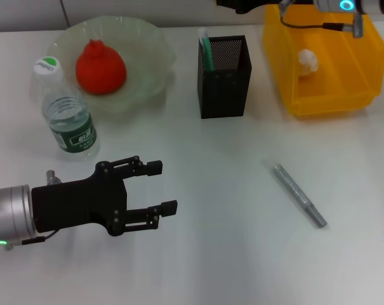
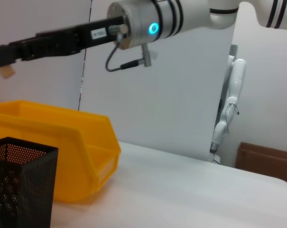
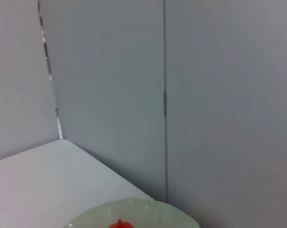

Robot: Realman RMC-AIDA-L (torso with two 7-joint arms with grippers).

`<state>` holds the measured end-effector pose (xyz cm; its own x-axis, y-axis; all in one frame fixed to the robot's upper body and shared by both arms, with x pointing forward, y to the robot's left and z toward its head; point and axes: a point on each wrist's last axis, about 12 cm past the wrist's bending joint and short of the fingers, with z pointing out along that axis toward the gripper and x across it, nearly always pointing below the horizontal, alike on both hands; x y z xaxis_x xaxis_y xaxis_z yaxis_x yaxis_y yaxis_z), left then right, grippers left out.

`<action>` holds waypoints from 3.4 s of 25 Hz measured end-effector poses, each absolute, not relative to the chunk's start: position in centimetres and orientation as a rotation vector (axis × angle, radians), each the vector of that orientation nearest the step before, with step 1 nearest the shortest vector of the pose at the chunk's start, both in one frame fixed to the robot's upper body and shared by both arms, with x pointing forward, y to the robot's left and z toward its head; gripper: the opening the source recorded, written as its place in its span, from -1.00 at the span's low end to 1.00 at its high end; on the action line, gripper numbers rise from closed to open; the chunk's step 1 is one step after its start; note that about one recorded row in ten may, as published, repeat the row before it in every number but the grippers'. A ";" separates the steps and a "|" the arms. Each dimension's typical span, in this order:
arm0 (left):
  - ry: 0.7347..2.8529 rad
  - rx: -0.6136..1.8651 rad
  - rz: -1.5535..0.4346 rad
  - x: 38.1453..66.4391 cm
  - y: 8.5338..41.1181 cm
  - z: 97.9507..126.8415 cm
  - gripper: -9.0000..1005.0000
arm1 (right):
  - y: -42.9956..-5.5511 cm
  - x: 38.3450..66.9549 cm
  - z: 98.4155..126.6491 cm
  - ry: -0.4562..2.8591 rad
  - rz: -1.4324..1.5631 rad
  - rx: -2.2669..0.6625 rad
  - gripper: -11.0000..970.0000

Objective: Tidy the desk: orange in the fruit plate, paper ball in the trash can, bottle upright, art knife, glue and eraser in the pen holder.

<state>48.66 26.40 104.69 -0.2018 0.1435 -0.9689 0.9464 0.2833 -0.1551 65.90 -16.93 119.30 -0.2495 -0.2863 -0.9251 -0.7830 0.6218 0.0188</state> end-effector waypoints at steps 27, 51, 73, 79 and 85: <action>1.585 1.038 -1.044 48.8 26.4 104.8 0.54 | -16.2 60.3 115.8 2.540 0.221 -1.280 0.42; 1.589 1.036 -1.045 48.5 26.4 104.5 0.54 | -15.6 58.7 111.9 2.632 0.174 -1.359 -0.19; 1.593 1.029 -1.047 48.3 26.5 104.4 0.54 | -23.6 59.9 115.9 1.722 1.241 -0.487 -0.67; 1.594 1.026 -1.052 48.3 26.4 104.4 0.54 | -20.9 60.8 111.8 1.428 1.080 -0.300 -0.68; 1.596 1.017 -1.050 48.0 26.6 104.3 0.54 | -17.9 62.2 110.0 1.474 0.810 -0.381 -0.70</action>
<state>48.04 26.56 104.28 -0.2149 0.1384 -0.9668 0.9426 0.2886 -0.1682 62.15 -17.88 109.97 -0.0971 0.2462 -0.9643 -0.6821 0.6892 0.2446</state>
